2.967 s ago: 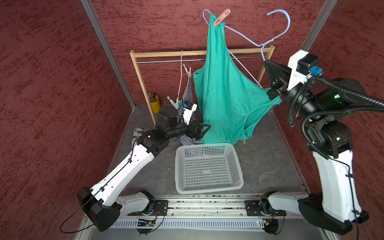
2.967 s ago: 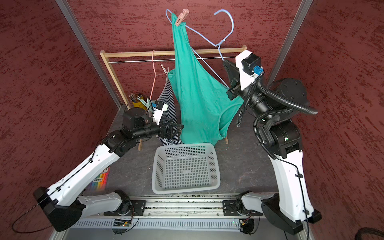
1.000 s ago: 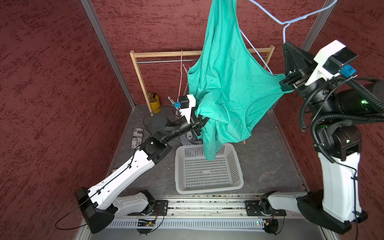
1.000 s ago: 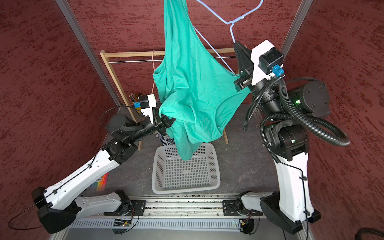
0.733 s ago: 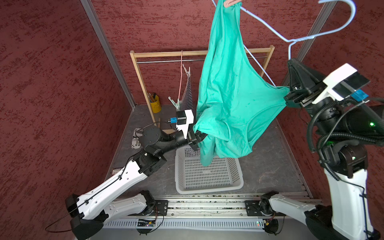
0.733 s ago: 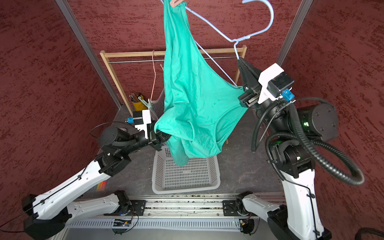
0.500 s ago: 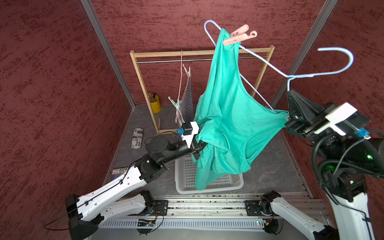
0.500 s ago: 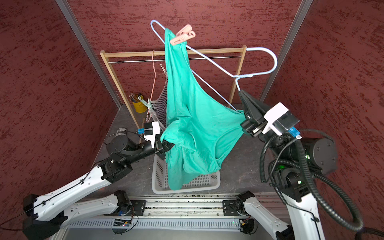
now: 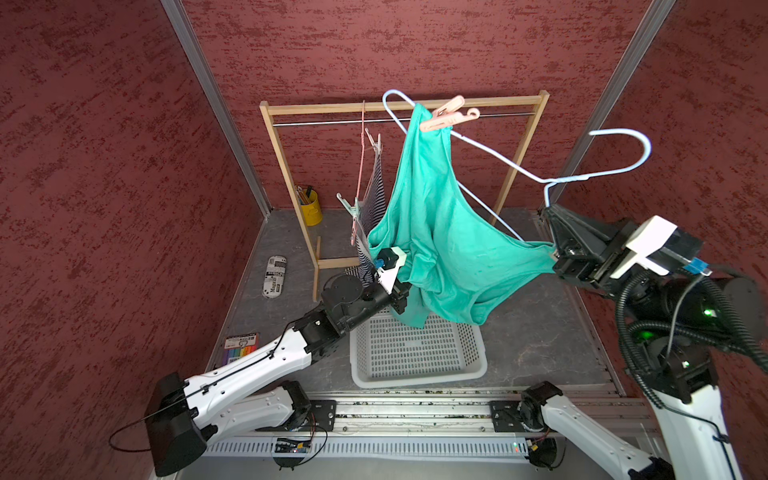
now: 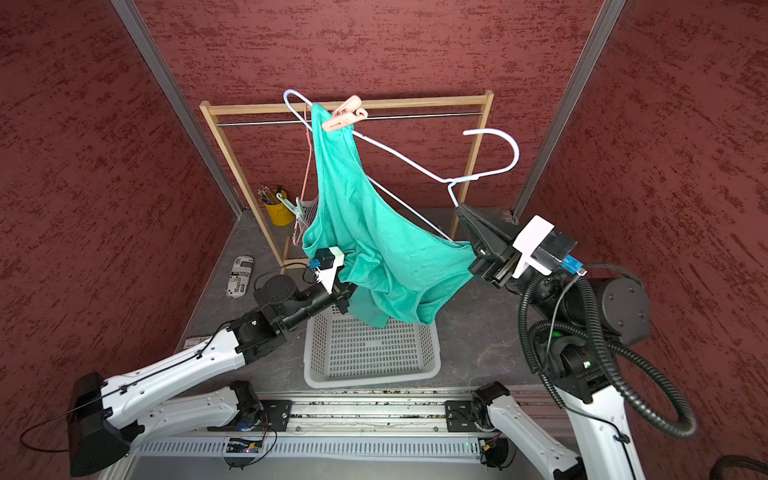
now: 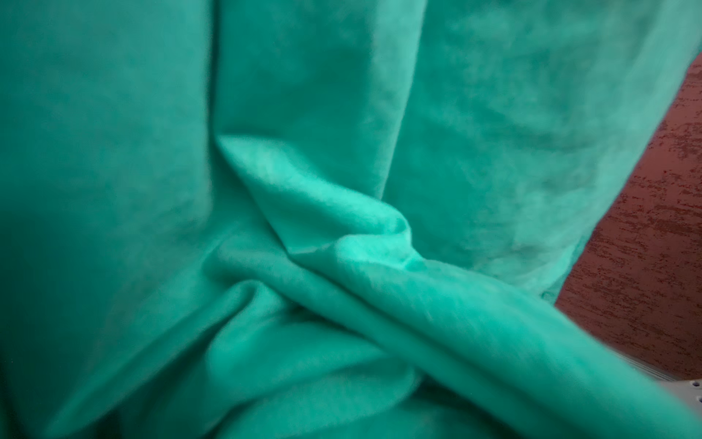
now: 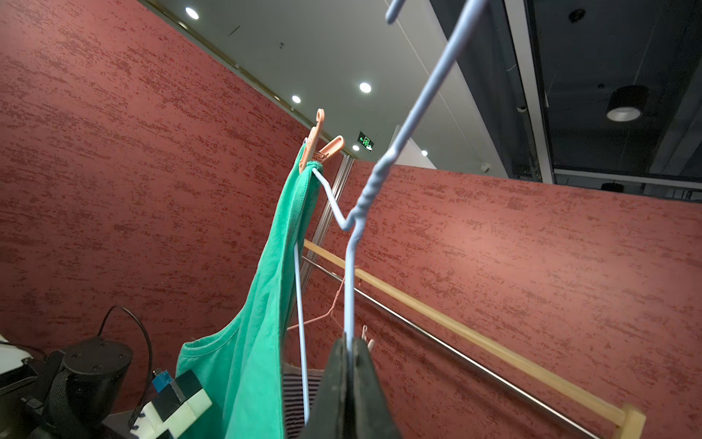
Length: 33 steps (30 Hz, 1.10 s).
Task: Remove the clothespins securing tank tops to the hanger
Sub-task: Place the tank top in the basket.
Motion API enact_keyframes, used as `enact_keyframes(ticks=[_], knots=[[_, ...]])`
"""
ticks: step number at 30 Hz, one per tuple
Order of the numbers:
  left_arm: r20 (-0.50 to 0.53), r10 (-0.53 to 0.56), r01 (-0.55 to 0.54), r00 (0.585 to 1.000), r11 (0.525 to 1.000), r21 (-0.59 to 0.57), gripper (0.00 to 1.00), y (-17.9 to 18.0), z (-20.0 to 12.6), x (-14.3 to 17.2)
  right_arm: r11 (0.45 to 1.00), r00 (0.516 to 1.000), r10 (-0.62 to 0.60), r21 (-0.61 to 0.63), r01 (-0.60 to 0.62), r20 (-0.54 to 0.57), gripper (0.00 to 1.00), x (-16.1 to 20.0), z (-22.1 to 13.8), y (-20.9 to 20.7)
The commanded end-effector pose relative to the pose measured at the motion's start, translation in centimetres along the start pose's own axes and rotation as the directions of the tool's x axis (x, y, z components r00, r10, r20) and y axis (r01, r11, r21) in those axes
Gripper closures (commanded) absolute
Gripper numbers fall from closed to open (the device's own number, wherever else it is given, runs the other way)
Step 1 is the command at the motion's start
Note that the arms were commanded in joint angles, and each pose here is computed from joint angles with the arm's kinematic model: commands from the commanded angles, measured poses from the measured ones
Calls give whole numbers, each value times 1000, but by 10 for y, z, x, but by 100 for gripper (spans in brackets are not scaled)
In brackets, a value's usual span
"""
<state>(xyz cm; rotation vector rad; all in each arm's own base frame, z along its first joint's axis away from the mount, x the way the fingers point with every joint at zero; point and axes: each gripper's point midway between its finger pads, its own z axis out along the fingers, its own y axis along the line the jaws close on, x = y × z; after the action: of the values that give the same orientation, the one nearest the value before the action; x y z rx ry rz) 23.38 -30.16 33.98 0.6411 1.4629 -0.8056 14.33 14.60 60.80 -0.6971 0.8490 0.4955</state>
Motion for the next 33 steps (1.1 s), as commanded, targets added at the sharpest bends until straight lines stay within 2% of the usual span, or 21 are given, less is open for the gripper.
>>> enact_keyframes(ticks=[1, 5, 9, 11, 17, 21, 25, 28, 29, 31, 33], knots=[[61, -31, 28, 998, 998, 49, 100, -7, -9, -1, 1000, 998, 17, 10, -18, 55, 100, -13, -22, 11], [89, -64, 52, 994, 990, 134, 100, -21, -20, 6, 997, 999, 31, 71, -32, 11, 100, -6, -36, 8], [46, -67, 58, 997, 985, 165, 100, -29, -20, 22, 998, 998, 54, 16, -54, -33, 100, -3, -38, 19], [-43, -64, 69, 997, 988, 136, 100, -25, -18, 47, 997, 994, 81, -13, -82, -68, 100, 6, -37, 24], [-90, -91, 95, 992, 994, 50, 97, -9, -28, 78, 976, 955, 165, -100, -194, -247, 100, 71, -26, 40], [-165, -87, 82, 982, 996, -34, 95, 5, -32, 101, 965, 943, 187, -130, -229, -274, 100, 93, -28, 49], [-205, -102, 78, 973, 989, -123, 83, 21, -37, 122, 952, 911, 208, -139, -271, -355, 100, 127, -29, 55], [-224, -146, 98, 963, 972, -214, 65, 36, -43, 135, 942, 886, 232, -135, -308, -402, 100, 144, -33, 61], [-230, -155, 104, 961, 970, -219, 63, 36, -44, 138, 941, 885, 236, -131, -311, -402, 100, 143, -36, 62], [-230, -175, 125, 957, 969, -215, 46, 35, -47, 143, 943, 889, 240, -125, -310, -391, 100, 137, -43, 64], [-214, -177, 139, 961, 974, -180, 39, 29, -47, 144, 938, 881, 248, -127, -323, -403, 100, 133, -51, 70]])
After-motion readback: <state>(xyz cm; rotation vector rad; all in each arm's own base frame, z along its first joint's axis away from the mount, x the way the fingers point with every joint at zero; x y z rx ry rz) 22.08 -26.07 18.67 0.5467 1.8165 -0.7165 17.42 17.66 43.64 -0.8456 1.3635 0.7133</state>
